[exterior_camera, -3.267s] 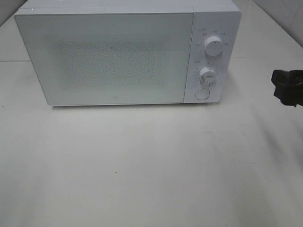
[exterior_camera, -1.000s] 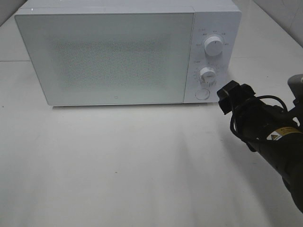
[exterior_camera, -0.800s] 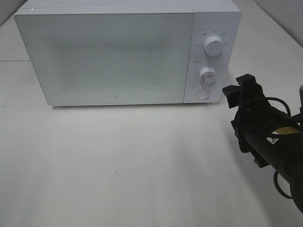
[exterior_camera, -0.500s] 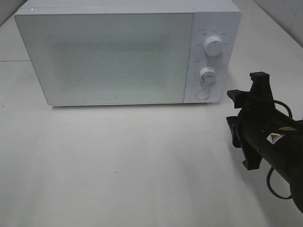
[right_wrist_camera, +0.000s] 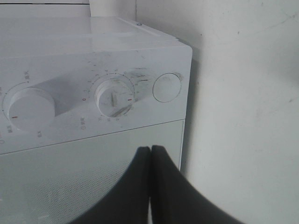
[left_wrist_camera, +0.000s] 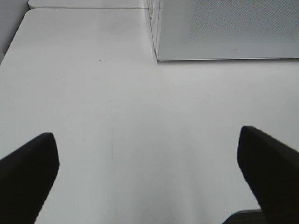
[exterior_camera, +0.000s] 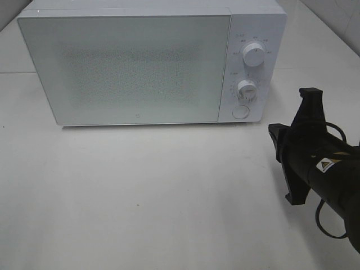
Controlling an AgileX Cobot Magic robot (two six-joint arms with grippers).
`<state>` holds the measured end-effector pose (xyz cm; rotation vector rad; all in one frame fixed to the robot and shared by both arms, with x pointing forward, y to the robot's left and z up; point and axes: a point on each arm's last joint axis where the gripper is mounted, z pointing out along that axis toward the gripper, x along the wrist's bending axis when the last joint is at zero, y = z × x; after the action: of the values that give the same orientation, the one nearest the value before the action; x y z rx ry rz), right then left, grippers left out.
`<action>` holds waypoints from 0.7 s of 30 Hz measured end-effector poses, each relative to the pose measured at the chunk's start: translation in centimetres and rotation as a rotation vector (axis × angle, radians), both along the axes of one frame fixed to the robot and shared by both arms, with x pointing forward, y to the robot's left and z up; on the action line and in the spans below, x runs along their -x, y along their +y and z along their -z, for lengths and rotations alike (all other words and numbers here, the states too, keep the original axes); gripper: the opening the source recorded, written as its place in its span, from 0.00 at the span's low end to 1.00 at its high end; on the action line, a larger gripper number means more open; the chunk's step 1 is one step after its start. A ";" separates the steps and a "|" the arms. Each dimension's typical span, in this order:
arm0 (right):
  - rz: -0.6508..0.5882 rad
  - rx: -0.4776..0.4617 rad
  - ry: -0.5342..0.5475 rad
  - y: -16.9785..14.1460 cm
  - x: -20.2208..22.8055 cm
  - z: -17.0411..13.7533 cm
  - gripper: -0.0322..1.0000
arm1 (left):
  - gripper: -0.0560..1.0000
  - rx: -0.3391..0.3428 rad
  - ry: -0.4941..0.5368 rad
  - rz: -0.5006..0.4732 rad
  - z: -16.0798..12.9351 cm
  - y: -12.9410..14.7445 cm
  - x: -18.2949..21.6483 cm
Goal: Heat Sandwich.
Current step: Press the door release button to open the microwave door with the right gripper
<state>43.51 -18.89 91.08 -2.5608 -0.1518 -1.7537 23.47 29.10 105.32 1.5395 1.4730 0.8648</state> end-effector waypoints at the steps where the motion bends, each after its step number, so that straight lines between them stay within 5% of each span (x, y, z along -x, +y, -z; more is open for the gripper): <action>1: 0.000 0.003 0.003 0.0 0.0 0.1 0.04 | 0.98 0.000 0.000 0.000 0.0 0.0 0.0; 21: 0.019 0.009 0.043 1.4 -2.8 2.2 0.04 | 0.98 0.000 0.000 0.000 0.0 0.0 0.0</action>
<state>46.32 -17.51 88.88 -2.6128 -0.1352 -1.7066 23.47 29.10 105.32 1.5395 1.4730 0.8648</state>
